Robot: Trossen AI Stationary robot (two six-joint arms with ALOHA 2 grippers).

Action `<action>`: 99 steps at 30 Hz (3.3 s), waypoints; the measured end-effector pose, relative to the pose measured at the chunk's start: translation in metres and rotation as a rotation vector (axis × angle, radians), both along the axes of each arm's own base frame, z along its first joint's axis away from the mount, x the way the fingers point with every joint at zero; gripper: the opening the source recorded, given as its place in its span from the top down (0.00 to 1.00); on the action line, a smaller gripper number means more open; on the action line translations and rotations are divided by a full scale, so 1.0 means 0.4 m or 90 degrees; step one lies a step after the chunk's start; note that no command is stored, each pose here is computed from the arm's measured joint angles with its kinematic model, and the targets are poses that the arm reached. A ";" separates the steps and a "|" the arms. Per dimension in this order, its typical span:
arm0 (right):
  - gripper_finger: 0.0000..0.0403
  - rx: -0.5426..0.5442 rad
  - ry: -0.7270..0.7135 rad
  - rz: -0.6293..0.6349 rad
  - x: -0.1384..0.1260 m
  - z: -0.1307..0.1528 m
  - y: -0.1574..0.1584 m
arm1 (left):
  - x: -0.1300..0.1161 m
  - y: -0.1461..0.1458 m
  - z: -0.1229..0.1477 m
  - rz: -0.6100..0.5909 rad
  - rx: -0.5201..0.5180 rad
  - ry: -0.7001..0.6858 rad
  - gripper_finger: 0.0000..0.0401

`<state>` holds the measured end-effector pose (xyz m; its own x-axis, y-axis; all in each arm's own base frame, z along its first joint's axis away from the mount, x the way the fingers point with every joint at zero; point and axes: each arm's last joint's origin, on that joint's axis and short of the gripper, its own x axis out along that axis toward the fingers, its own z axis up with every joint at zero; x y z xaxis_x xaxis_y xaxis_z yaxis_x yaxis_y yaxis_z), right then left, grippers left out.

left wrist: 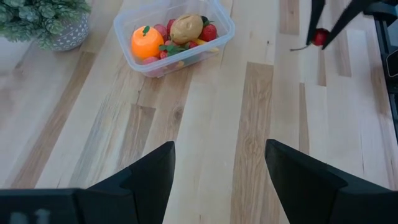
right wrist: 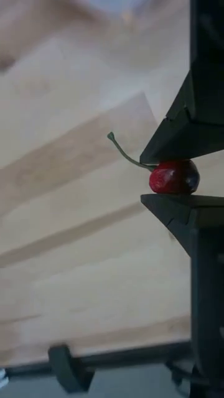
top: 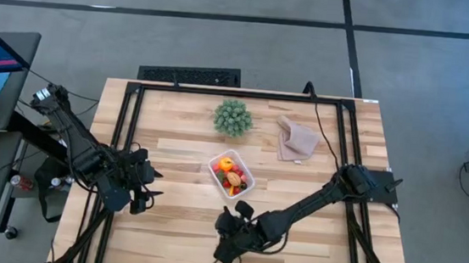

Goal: Pick and placing Produce into tupperware
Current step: Put the red cherry into the transparent container

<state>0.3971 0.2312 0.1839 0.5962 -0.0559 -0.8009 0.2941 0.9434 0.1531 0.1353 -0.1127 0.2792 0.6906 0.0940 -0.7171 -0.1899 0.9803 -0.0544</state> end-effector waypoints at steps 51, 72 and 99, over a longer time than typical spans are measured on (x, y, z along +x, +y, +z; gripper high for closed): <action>0.81 -0.095 -0.165 -0.253 -0.197 0.097 -0.344 | 0.002 0.004 0.003 0.036 0.018 -0.033 0.40; 0.81 0.131 -0.329 -0.267 -0.198 0.000 -0.501 | 0.005 0.009 0.007 0.069 0.050 -0.072 0.40; 0.81 0.096 -0.337 -0.247 -0.143 -0.094 -0.503 | 0.005 0.017 0.011 0.105 0.097 -0.112 0.40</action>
